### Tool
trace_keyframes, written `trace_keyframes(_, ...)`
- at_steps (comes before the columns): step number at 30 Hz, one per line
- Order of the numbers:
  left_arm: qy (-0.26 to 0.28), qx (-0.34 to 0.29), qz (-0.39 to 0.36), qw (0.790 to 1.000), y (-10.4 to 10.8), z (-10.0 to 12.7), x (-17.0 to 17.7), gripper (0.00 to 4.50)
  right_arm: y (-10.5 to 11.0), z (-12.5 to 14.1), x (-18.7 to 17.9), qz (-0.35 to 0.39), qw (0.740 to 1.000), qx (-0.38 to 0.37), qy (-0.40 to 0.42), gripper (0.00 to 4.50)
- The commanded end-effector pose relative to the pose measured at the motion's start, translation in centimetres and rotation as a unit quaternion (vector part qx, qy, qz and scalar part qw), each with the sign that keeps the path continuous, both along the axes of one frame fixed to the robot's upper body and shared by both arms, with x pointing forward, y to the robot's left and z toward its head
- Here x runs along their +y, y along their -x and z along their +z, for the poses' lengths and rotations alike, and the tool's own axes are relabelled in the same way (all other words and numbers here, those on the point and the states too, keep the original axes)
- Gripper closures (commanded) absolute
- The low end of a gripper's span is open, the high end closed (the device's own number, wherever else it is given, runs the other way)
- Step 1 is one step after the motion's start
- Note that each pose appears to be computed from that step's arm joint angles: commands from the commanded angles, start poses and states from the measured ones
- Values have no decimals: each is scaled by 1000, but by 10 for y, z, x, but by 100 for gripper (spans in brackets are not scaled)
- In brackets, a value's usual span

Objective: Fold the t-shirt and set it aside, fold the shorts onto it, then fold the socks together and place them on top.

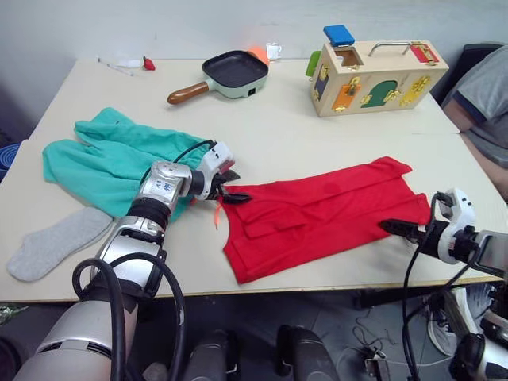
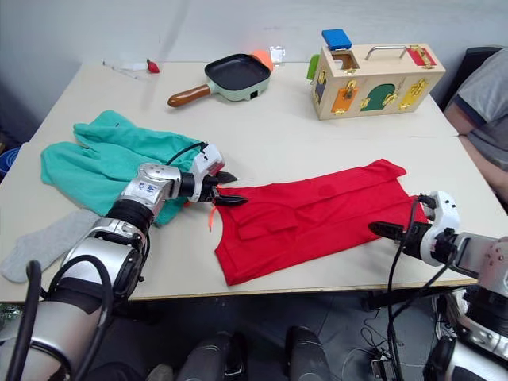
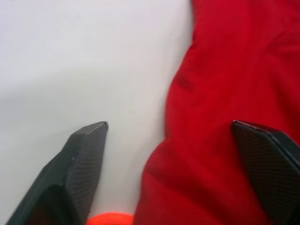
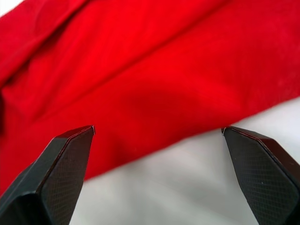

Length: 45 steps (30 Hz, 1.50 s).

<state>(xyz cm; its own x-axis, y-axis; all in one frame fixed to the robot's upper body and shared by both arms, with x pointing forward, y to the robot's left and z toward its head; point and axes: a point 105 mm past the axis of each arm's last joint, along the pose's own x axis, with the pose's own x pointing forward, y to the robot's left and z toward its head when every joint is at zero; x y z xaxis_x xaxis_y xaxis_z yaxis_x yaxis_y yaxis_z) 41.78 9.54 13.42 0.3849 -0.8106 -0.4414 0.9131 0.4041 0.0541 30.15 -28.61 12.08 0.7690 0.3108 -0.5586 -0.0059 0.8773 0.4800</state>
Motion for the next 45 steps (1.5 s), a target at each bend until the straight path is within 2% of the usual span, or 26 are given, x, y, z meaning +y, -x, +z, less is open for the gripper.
trace_keyframes(1, 9, 35, -33, 999, 9, -2, -9, 128, -6, -17, -2, -21, 999, 26, 1, 71)
trace_keyframes(3, 13, 45, -38, 998, 11, -2, -9, 184, -10, -17, 1, -17, 1000, 21, 5, 132)
trace_keyframes(10, 39, 56, -29, 997, 14, 0, 0, 414, -25, -7, -1, -10, 1000, -7, 27, 389)
trace_keyframes(11, 42, 56, -30, 997, 16, 1, 2, 443, -28, -5, -3, -8, 999, -12, 35, 420)
trace_keyframes(12, 43, 58, -34, 997, 18, 1, 3, 450, -30, -4, -5, -6, 999, -17, 42, 447)
trace_keyframes(14, 42, 58, -52, 996, 30, 3, 10, 450, -43, 0, -10, -8, 997, -37, 61, 447)
trace_keyframes(19, 43, 37, -78, 995, 75, 7, 19, 450, -77, 11, -11, 20, 986, -96, 136, 447)
trace_keyframes(26, 85, 21, -9, 996, 124, 0, 18, 450, -117, 35, 19, 78, 958, -211, 179, 447)
trace_keyframes(29, 84, 3, 40, 996, 132, -3, 27, 450, -124, 34, 30, 102, 947, -236, 195, 447)
trace_keyframes(33, 91, 9, 58, 994, 138, -7, 34, 450, -123, 34, 33, 118, 954, -225, 157, 447)
trace_keyframes(34, 90, 27, 67, 993, 138, -9, 36, 450, -121, 35, 33, 128, 955, -221, 151, 429)
trace_keyframes(37, 88, 50, 67, 993, 136, -6, 41, 375, -108, 41, 31, 166, 954, -211, 134, 357)
trace_keyframes(38, 86, 53, 63, 993, 136, -4, 42, 344, -104, 42, 31, 179, 954, -206, 128, 322)
trace_keyframes(41, 35, 73, 102, 991, 120, 2, 61, 249, -77, 46, 28, 228, 949, -184, 113, 218)
trace_keyframes(45, 32, 96, 42, 994, 117, 26, 65, 119, -41, 46, 35, 276, 946, -148, 87, 78)
